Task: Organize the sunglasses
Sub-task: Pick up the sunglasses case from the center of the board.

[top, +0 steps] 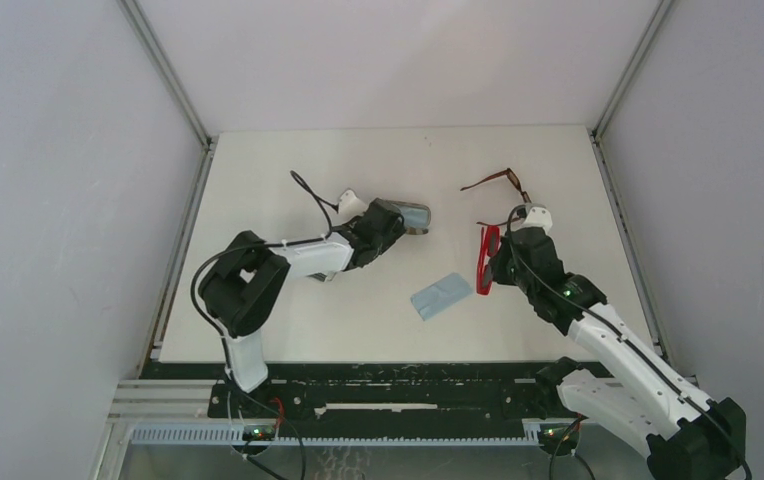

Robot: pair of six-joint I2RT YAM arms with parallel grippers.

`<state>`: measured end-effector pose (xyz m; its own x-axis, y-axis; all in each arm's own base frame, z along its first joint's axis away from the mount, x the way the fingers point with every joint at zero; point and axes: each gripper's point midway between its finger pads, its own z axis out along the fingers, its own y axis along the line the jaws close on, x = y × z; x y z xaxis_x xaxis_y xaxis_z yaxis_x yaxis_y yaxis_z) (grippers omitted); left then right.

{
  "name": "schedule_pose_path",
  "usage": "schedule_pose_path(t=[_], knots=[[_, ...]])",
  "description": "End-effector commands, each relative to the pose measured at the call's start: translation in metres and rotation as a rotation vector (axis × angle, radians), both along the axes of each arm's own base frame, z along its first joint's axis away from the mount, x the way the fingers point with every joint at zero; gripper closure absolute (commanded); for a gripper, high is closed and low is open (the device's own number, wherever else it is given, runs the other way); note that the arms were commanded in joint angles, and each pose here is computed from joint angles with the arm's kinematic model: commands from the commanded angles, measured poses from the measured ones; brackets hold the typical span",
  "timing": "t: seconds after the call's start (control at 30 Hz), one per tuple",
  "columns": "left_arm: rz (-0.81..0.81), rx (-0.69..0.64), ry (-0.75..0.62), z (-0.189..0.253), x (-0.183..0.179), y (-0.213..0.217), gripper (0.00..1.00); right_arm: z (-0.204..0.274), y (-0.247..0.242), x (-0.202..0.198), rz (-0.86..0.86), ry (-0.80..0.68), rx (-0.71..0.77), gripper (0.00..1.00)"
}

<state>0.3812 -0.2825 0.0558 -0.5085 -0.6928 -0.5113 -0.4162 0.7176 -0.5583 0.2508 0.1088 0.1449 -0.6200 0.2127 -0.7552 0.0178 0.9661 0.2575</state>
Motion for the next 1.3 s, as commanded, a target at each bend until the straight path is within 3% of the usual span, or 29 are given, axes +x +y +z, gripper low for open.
schedule_pose_path(t=[0.0,0.43,1.07,1.27], knots=[[0.027,-0.109,-0.071,0.029,0.032,-0.018,0.25,0.004,-0.007,0.002,-0.027,-0.023,0.001,1.0],[0.021,-0.102,-0.049,0.016,0.044,-0.013,0.33,0.004,-0.009,0.001,-0.029,-0.023,0.006,1.0],[-0.167,0.008,-0.071,0.026,0.046,-0.008,0.65,0.005,-0.011,0.002,-0.036,-0.03,0.007,1.0],[-0.216,0.03,-0.087,0.036,0.042,-0.007,0.7,0.006,-0.01,0.002,-0.034,-0.033,0.011,1.0]])
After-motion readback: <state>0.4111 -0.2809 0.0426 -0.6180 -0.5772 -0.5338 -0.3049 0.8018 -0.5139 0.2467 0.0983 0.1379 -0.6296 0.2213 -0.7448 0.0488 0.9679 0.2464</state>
